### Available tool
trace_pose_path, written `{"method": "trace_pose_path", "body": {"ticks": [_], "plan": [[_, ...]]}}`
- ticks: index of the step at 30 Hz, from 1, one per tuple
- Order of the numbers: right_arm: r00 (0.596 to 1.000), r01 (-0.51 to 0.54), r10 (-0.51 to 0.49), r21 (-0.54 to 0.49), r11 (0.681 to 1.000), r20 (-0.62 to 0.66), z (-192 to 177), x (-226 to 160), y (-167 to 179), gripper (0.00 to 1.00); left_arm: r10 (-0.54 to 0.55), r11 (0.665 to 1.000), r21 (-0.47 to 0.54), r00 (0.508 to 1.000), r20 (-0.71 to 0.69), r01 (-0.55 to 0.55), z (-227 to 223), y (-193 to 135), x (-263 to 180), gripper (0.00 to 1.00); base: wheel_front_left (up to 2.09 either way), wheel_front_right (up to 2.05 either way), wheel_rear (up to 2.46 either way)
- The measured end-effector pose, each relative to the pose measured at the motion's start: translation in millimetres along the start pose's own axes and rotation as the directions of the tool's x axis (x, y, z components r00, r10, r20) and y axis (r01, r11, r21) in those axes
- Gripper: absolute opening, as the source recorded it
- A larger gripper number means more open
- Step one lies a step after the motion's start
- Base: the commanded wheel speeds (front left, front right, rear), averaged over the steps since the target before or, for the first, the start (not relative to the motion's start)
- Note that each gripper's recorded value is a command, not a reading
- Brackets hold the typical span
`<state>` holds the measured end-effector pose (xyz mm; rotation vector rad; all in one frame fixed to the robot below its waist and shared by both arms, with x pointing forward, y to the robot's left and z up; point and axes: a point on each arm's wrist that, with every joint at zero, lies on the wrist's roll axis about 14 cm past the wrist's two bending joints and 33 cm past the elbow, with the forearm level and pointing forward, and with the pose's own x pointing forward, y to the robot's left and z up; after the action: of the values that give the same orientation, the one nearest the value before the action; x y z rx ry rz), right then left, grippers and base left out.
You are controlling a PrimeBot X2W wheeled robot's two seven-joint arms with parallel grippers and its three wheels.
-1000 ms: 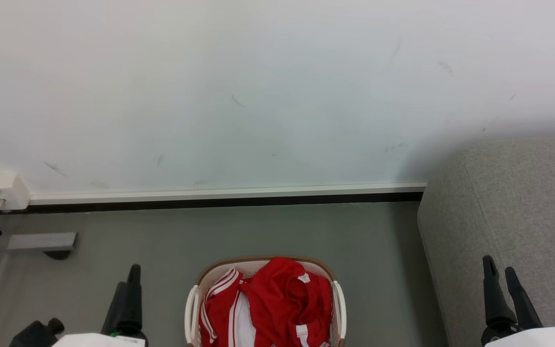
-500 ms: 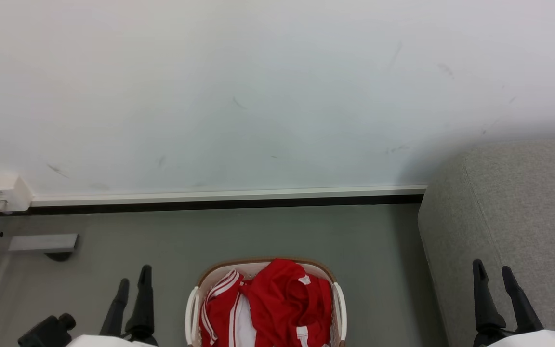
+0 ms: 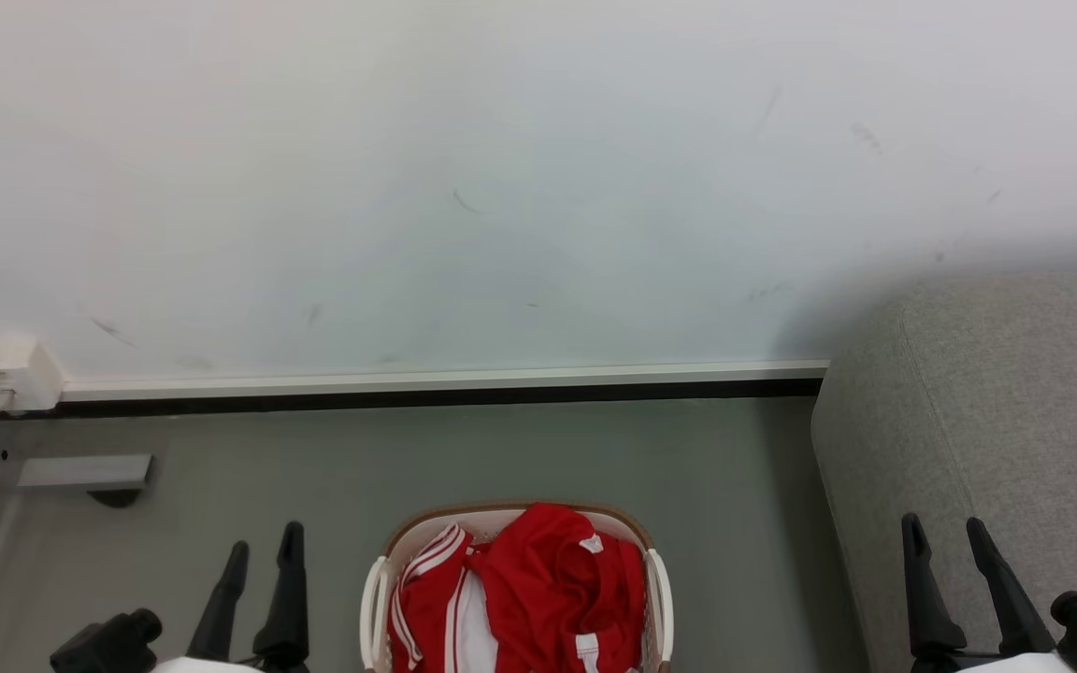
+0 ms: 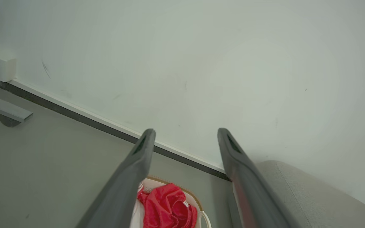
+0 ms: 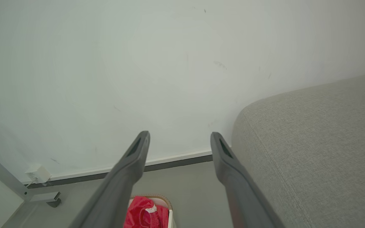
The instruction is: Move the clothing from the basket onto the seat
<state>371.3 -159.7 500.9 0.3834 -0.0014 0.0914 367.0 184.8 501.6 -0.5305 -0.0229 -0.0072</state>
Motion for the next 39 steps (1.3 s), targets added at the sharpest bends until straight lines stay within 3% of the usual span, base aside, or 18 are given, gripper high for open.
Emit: {"method": "trace_pose_path", "body": {"ticks": [16,39], "plan": [[1.000,-0.008,0.010,-0.103,0.995,0.014,-0.1,-1.8,-0.5,1.00,-0.030,0.986,0.162,1.000,0.001,0.029,-1.3,-1.5,-1.6,1.00,0.00,0.00,0.00],[1.000,-0.021,0.025,-0.240,0.971,0.012,-4.5,-6.7,-2.0,1.00,-0.060,0.935,0.349,0.998,-0.027,0.066,-9.1,0.8,-7.3,1.00,0.00,0.00,0.00]]}}
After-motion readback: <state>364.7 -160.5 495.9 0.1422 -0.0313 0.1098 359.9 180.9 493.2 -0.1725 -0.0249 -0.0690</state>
